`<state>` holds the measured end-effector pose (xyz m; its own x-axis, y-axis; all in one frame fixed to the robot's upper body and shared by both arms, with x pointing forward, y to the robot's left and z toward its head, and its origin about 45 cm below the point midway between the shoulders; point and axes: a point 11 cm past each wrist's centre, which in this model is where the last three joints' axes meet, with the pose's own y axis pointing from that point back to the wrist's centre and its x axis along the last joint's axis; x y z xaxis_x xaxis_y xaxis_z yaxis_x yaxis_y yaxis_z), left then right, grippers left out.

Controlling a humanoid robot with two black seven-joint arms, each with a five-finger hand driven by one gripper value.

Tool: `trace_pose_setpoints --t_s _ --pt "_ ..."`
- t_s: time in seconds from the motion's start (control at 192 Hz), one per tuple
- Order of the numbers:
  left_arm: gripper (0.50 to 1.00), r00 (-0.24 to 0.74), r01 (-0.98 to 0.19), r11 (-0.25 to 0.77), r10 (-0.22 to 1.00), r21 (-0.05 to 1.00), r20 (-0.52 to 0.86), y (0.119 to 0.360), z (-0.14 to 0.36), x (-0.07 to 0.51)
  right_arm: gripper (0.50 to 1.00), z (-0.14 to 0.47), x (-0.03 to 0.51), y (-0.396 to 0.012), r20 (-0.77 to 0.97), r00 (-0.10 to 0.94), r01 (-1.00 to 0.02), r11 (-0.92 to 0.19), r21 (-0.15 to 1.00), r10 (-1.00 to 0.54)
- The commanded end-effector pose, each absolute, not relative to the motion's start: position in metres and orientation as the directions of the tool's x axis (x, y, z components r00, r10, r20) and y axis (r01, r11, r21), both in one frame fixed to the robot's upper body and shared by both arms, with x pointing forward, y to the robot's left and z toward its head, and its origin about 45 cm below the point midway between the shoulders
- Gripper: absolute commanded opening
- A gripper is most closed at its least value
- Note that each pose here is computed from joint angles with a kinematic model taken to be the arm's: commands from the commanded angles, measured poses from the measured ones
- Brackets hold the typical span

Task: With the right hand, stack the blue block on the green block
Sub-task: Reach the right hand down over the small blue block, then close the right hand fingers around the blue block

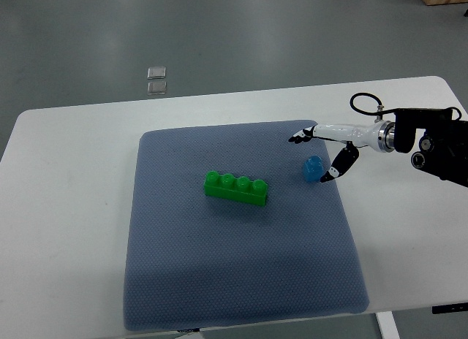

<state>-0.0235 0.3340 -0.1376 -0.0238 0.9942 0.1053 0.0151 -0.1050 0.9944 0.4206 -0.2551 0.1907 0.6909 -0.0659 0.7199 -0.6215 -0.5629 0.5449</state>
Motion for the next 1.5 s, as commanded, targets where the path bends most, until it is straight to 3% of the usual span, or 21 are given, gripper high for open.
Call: trace_pose_setpoints --t_s 0.0,0.281,1.496 --pt "1.0 -0.024 0.015 -0.104 0.994 0.994 0.105 0.334 -0.138 -0.023 0.866 0.19 0.421 -0.255 0.726 0.684 -0.628 -0.56 0.541 -0.066" --pt "1.0 -0.024 0.015 -0.104 0.994 0.994 0.105 0.334 -0.138 -0.023 0.809 0.184 0.418 -0.257 0.724 0.688 -0.625 -0.552 0.552 -0.055" --pt "1.0 -0.024 0.015 -0.106 0.994 0.994 0.106 0.334 -0.138 -0.023 0.735 0.182 0.419 -0.26 0.74 0.671 -0.636 -0.54 0.551 -0.036"
